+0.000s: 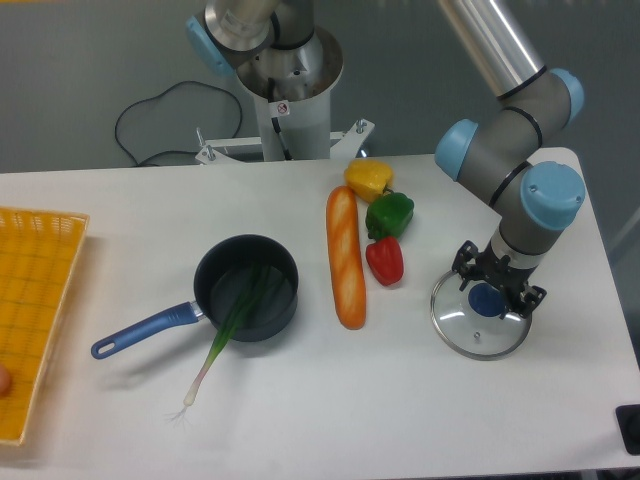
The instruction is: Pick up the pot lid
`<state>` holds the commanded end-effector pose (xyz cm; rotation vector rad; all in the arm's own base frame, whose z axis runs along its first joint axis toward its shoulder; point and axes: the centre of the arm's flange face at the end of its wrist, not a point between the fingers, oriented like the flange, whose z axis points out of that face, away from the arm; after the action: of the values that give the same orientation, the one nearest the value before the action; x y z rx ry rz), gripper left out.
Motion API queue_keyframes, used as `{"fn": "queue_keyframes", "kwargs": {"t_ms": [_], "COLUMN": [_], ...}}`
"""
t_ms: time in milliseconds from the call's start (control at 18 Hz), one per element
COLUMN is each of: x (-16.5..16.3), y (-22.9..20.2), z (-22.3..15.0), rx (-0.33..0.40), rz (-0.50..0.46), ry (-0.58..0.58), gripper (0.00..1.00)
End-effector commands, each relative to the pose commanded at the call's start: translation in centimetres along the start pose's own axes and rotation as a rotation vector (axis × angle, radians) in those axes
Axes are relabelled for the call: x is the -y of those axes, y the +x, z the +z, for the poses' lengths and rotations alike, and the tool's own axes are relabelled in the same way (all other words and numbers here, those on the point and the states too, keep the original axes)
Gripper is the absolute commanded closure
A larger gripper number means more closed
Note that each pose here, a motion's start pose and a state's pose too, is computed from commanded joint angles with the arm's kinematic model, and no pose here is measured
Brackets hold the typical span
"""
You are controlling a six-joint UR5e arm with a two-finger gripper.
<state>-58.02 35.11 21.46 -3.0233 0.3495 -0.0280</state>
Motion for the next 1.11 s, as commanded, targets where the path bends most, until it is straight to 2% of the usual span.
{"fn": "queue_keyframes", "kwargs": {"t_ms": [278,611,1111], "x": [-0.1,0.0,1.1], "y": [0.0,0.0,1.6], "z": [0.0,-0.4,-4.2], "rx": [0.0,0.006,0.041], "rz": [0.0,0.01,0.024], "ry": [0.0,0.001,0.003], "gripper": [0.35,0.56,0.57]}}
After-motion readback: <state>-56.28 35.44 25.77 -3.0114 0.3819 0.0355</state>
